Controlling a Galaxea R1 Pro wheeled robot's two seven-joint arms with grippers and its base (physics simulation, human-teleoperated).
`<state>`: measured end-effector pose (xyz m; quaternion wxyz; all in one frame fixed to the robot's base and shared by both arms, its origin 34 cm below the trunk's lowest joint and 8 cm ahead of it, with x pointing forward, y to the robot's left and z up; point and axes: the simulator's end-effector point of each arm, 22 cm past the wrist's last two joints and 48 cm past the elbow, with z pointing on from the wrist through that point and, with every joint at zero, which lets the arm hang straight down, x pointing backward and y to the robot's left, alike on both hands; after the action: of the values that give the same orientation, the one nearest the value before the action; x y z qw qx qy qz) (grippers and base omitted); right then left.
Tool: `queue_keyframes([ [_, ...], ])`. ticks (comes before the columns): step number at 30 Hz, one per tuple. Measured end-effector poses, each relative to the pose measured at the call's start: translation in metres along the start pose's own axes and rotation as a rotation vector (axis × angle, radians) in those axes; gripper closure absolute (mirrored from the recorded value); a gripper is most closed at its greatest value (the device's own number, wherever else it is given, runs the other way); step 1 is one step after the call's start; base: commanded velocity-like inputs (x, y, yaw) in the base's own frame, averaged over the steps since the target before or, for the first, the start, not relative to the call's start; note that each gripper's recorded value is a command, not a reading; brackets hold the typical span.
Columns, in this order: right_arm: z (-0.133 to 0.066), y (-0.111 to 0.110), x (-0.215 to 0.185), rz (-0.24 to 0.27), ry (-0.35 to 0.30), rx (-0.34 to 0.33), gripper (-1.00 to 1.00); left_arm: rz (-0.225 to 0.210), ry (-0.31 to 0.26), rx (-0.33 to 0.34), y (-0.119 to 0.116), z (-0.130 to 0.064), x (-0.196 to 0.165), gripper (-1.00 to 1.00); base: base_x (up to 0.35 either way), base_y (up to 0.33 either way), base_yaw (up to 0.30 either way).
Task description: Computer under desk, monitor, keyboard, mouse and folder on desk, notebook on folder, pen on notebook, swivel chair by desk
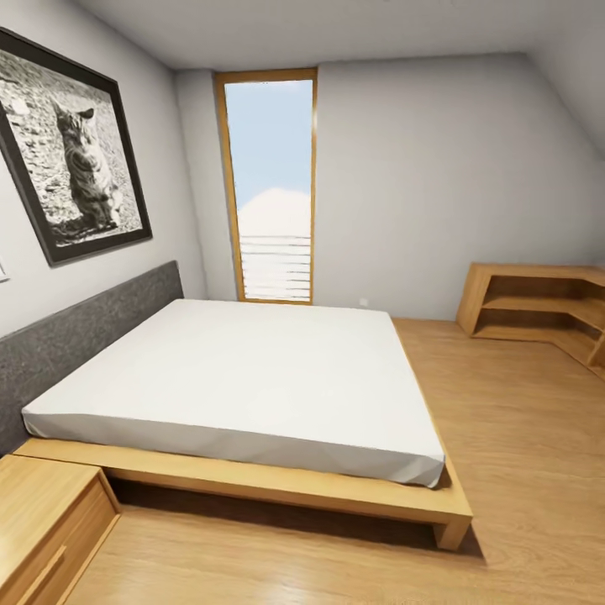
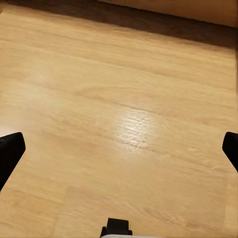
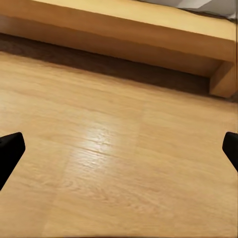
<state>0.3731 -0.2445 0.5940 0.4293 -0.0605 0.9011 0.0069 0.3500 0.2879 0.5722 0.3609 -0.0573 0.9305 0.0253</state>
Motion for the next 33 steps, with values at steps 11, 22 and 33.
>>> queue_keyframes([
  [11,0.0,0.004,0.001,-0.031,0.001,-0.024,-1.0,0.001,0.006,-0.001,0.001,0.0,0.001,-1.0,0.0,0.018,-0.298],
  [22,0.0,0.005,0.001,-0.034,0.001,-0.027,-1.0,0.001,0.008,-0.001,0.001,0.0,0.002,-1.0,0.0,0.0,-0.295],
  [33,-0.001,0.012,0.002,-0.074,0.003,-0.06,-1.0,0.001,0.009,-0.001,0.001,0.0,0.002,-1.0,0.0,0.0,-0.293],
])
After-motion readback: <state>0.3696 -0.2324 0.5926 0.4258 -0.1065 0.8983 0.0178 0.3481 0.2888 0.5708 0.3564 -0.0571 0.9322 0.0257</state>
